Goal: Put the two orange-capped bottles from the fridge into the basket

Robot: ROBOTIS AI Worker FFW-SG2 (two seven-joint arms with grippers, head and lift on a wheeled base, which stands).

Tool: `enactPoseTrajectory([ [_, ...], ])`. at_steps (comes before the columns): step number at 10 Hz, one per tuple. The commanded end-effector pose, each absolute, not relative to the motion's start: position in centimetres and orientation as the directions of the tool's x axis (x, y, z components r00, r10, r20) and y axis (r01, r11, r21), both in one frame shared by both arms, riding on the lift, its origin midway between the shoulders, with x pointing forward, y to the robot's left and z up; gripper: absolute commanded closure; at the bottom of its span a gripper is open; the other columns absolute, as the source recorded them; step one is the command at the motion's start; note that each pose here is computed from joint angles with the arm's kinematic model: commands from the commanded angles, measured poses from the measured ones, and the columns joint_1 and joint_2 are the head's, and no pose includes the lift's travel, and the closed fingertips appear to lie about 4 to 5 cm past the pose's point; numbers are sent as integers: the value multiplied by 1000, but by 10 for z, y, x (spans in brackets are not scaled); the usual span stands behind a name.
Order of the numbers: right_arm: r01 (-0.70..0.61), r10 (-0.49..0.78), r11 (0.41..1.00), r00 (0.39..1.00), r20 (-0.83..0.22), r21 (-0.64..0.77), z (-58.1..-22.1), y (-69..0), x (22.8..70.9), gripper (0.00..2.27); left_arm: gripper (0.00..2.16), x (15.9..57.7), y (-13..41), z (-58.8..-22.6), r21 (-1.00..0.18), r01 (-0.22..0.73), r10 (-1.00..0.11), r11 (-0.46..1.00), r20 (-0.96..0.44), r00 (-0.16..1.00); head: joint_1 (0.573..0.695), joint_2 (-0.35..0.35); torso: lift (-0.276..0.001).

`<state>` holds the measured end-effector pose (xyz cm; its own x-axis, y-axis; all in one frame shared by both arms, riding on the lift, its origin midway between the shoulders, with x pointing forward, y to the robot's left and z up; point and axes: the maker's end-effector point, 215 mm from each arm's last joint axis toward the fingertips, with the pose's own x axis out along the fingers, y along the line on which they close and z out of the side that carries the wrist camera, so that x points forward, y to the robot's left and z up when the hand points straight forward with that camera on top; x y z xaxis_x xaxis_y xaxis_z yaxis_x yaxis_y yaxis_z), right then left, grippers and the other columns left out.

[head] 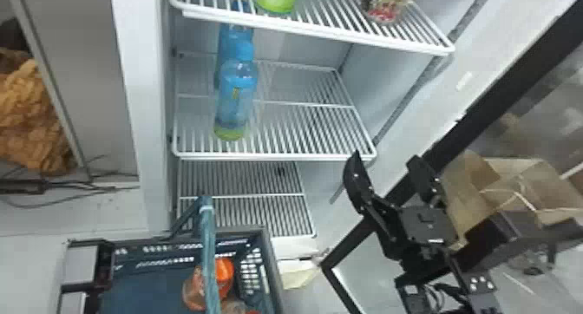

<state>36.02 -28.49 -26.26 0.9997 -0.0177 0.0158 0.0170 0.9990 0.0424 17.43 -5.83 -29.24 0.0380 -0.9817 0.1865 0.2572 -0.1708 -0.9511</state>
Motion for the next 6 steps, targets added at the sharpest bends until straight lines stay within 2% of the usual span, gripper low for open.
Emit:
enactPoseTrajectory([
  [1,29,-31,999,999,26,41,-269,-291,359,102,1190,174,-59,-293,-951,257,-982,-170,185,36,695,-350,-235],
  [6,15,-18,999,997,79,46,-262,-291,362,105,1190,174,-59,-293,-951,255,-982,-172,187,39,695,-350,-235],
])
